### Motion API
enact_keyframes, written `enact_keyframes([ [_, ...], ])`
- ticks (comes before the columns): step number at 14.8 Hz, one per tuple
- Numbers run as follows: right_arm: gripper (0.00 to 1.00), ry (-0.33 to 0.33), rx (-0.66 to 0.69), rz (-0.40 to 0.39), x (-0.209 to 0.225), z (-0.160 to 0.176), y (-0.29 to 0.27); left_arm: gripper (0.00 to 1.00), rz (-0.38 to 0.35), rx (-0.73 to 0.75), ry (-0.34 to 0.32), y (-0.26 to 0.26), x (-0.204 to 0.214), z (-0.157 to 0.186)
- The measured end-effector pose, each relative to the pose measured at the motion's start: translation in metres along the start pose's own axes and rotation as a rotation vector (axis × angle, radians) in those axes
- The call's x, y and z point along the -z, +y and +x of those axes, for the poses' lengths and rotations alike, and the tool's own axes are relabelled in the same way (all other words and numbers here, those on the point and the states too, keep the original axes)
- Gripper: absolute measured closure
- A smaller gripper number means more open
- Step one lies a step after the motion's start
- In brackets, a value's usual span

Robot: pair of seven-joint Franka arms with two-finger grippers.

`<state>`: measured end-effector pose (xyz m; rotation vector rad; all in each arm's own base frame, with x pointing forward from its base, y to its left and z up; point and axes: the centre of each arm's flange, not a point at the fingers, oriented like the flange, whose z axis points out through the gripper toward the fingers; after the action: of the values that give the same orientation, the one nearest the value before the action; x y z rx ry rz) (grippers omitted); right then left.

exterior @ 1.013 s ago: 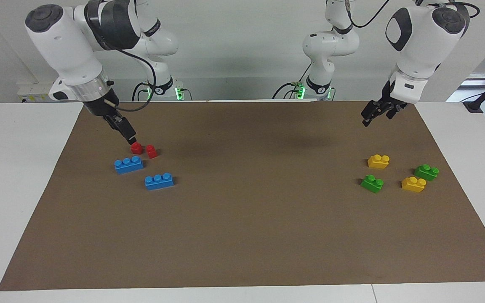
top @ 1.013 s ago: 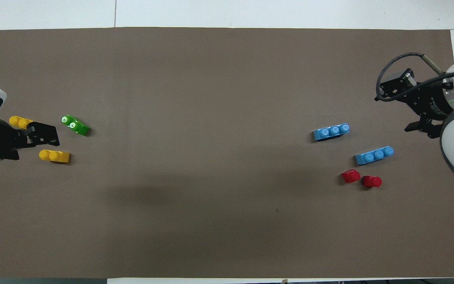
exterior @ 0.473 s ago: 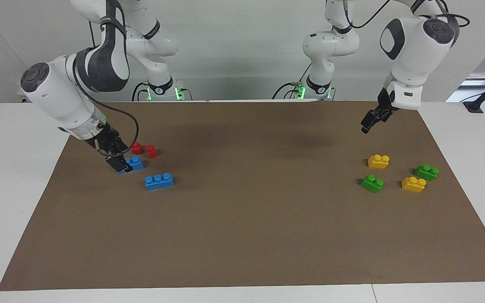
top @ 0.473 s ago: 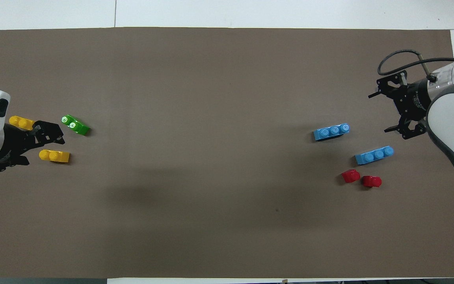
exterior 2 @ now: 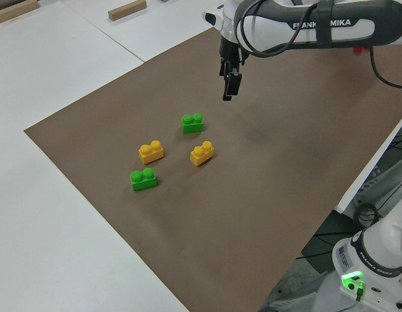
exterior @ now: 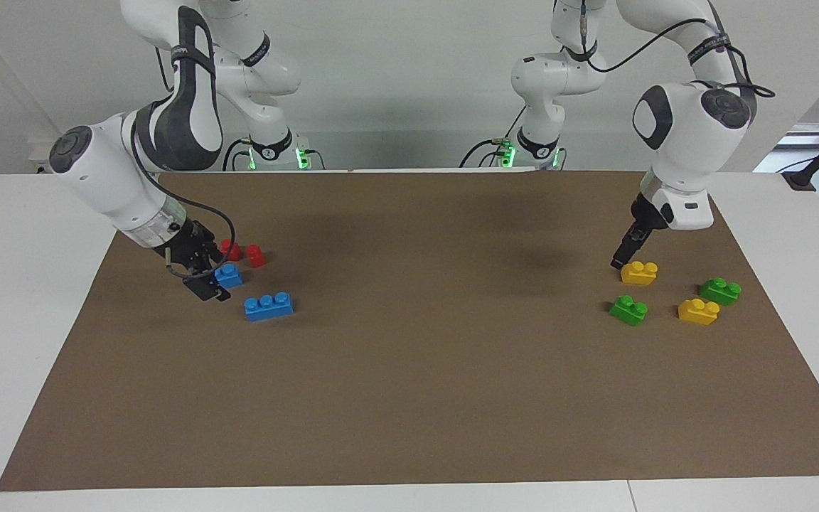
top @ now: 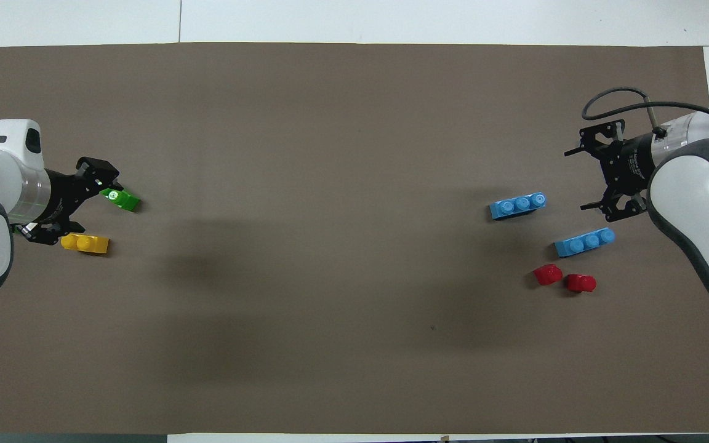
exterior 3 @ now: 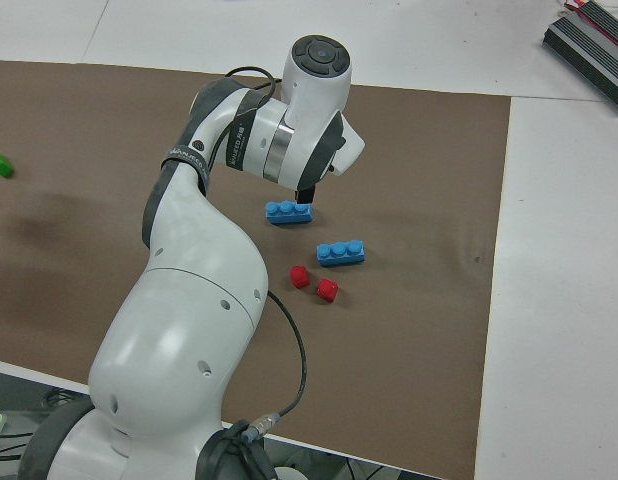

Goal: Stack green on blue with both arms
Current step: 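Reach the left gripper to the green brick while the right gripper reaches the blue brick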

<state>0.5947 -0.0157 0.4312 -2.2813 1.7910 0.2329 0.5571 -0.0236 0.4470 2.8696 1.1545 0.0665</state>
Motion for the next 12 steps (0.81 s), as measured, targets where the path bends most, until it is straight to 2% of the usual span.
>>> enact_keyframes([
  [4, 0.00, 0.017, -0.043, 0.023, -0.014, 0.005, 0.004, 0.00, -0.008, 0.035, 0.003, -0.003, -0.028, 0.020],
  [7, 0.00, 0.019, -0.041, 0.012, -0.033, 0.003, 0.010, 0.00, -0.016, 0.052, 0.011, -0.005, -0.045, 0.033],
  [12, 0.00, 0.037, -0.020, 0.019, -0.063, -0.007, 0.018, 0.00, -0.047, 0.076, 0.043, -0.007, -0.057, 0.051],
])
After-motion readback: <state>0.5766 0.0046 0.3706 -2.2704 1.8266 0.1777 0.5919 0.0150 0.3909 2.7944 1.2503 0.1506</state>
